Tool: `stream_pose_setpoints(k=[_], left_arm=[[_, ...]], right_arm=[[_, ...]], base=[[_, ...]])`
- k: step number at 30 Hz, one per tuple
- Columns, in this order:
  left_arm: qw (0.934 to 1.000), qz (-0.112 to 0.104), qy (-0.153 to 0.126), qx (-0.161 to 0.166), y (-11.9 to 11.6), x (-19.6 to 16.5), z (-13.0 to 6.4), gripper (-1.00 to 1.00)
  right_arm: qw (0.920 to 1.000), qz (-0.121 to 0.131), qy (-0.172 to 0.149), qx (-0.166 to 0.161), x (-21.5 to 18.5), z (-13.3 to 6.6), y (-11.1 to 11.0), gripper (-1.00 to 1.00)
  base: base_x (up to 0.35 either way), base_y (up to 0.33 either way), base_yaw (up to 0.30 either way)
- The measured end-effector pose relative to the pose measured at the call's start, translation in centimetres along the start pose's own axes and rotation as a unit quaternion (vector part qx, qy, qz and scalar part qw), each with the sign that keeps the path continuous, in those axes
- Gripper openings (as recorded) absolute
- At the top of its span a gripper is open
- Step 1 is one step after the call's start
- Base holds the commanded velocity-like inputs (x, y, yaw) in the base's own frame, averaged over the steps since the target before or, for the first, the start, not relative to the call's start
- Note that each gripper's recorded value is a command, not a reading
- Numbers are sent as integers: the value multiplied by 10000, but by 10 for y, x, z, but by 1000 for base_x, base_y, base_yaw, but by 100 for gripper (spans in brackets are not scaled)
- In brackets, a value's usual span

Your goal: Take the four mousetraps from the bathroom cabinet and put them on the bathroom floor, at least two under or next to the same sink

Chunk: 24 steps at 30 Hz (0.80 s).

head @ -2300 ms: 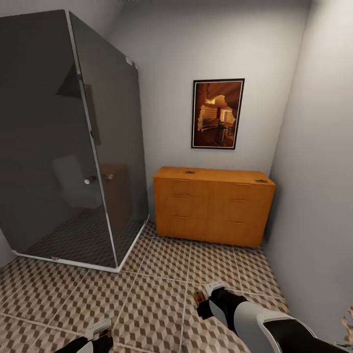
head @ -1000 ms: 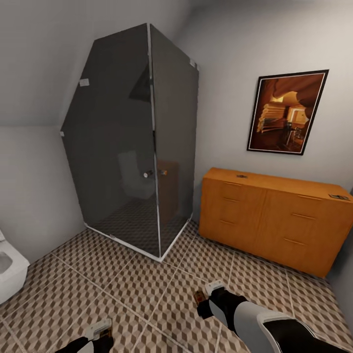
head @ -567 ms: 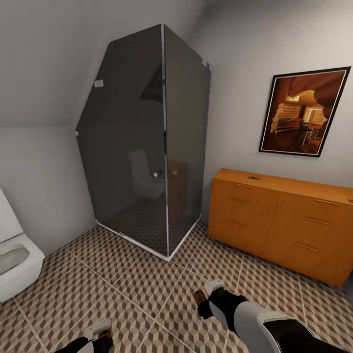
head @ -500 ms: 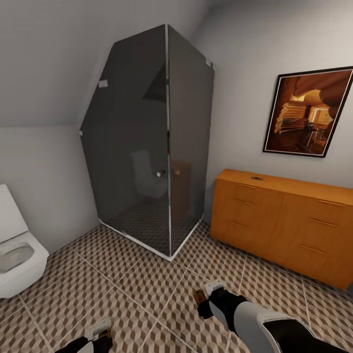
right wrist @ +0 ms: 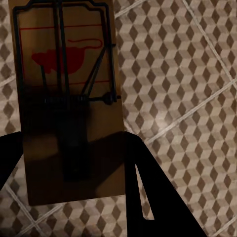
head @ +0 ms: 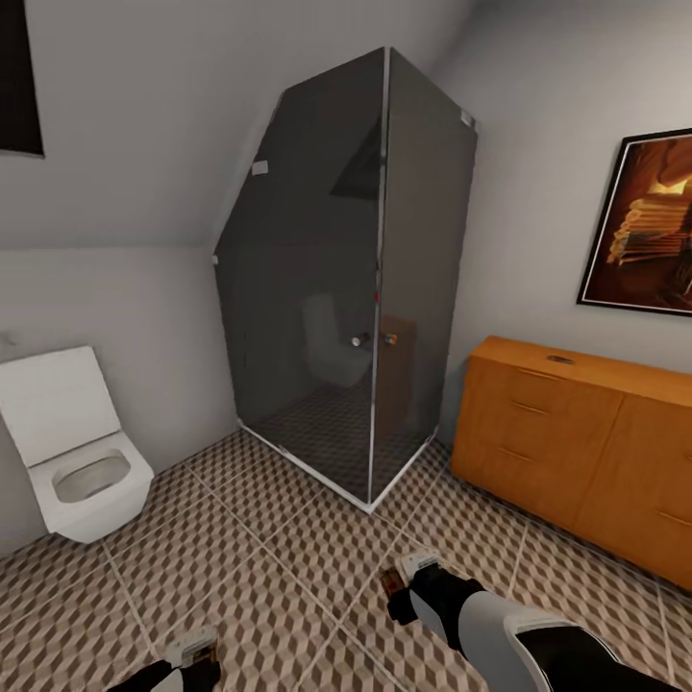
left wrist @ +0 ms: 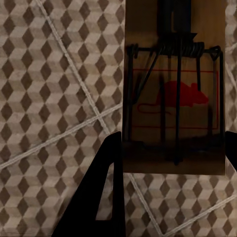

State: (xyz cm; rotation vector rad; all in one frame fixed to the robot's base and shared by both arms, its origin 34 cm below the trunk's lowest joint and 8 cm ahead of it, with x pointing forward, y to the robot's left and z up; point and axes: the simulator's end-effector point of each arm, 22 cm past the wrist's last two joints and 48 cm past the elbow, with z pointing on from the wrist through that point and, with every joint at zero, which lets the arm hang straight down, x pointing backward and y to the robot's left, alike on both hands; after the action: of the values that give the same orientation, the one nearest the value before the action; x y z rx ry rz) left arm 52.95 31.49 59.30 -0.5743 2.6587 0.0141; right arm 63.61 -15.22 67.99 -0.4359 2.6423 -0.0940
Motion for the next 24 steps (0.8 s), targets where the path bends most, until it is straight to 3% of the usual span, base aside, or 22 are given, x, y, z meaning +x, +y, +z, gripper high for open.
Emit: stream_pose_setpoints(k=[24], left_arm=[[10000,-7,2,2,0,0,0,-100]], right_arm=[[10000,0,10,15,1,0,-1,-100]], base=[[0,0,297]])
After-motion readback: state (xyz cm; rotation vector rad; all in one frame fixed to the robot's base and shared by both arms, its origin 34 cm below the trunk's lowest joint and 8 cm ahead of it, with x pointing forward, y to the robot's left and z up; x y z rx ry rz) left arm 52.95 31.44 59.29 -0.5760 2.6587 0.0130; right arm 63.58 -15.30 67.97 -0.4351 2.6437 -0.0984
